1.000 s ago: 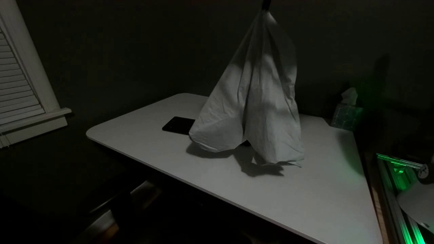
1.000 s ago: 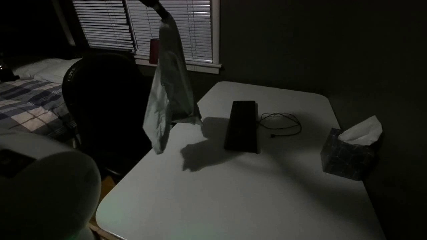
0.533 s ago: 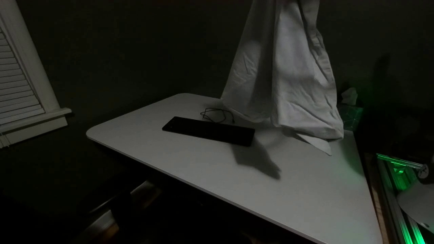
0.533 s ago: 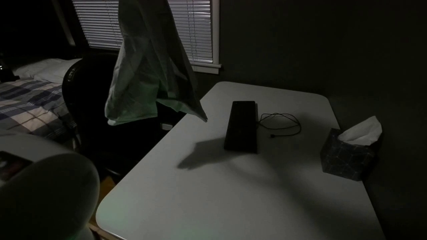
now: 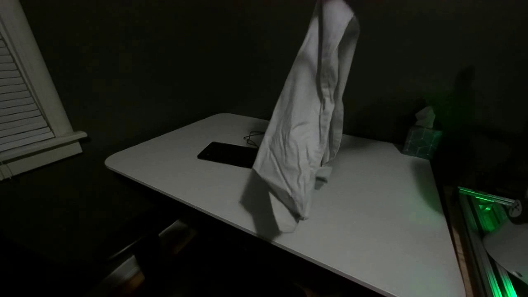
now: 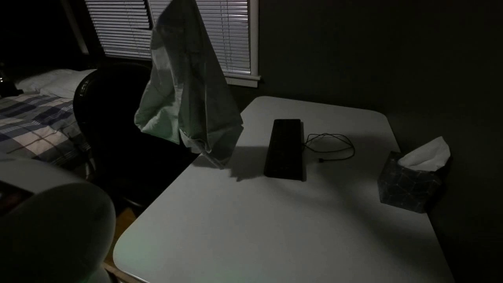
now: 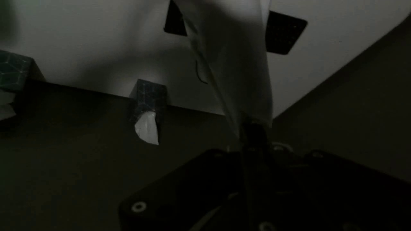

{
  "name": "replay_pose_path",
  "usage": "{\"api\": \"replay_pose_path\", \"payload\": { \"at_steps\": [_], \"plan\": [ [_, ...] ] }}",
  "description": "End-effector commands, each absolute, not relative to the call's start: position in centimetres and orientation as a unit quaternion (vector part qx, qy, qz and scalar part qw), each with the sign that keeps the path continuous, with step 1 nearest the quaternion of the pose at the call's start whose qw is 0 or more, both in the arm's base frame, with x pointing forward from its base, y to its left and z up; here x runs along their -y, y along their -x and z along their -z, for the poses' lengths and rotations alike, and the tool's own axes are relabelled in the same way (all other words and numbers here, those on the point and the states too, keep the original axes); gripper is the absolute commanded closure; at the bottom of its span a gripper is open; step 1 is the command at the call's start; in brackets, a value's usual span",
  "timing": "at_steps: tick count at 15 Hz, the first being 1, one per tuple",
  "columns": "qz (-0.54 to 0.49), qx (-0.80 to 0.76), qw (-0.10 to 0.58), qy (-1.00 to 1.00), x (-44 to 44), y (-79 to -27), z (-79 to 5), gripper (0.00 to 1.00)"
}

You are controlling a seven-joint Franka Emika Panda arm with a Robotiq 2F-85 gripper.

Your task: Unfold the white cloth

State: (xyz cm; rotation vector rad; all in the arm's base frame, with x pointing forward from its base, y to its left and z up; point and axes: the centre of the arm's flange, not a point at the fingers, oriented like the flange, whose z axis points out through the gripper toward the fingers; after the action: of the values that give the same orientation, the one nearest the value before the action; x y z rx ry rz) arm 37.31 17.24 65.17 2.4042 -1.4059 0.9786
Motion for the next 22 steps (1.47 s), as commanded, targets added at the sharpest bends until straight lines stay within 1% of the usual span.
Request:
{"api": "replay_pose_path", "payload": {
  "at_steps": [1, 2, 4, 9, 11, 12, 14, 16, 18, 22],
  "plan": [
    [-0.236, 0.469, 0.116, -0.843, -14.5, -42.9, -56.9, 1.0],
    [-0.211, 0.459, 0.105, -0.857, -13.5, -44.1, -54.2, 1.0],
    [-0.155, 0.457, 0.115, -0.868, -11.1, -46.4, -48.8, 1.0],
    [-0.018, 0.503, 0.179, -0.845, -2.1, -49.5, -36.5, 1.0],
    [0.019, 0.524, 0.19, -0.83, 1.2, -50.8, -31.8, 1.0],
    [0.028, 0.523, 0.185, -0.831, 2.1, -51.3, -29.8, 1.0],
    [0.026, 0.52, 0.163, -0.838, 3.1, -52.5, -26.8, 1.0],
    [-0.003, 0.515, 0.154, -0.843, 3.3, -54.1, -24.8, 1.0],
    [-0.041, 0.507, 0.18, -0.842, 3.4, -55.5, -23.6, 1.0],
    [-0.109, 0.514, 0.263, -0.81, 5.5, -56.7, -23.1, 1.0]
  ]
}}
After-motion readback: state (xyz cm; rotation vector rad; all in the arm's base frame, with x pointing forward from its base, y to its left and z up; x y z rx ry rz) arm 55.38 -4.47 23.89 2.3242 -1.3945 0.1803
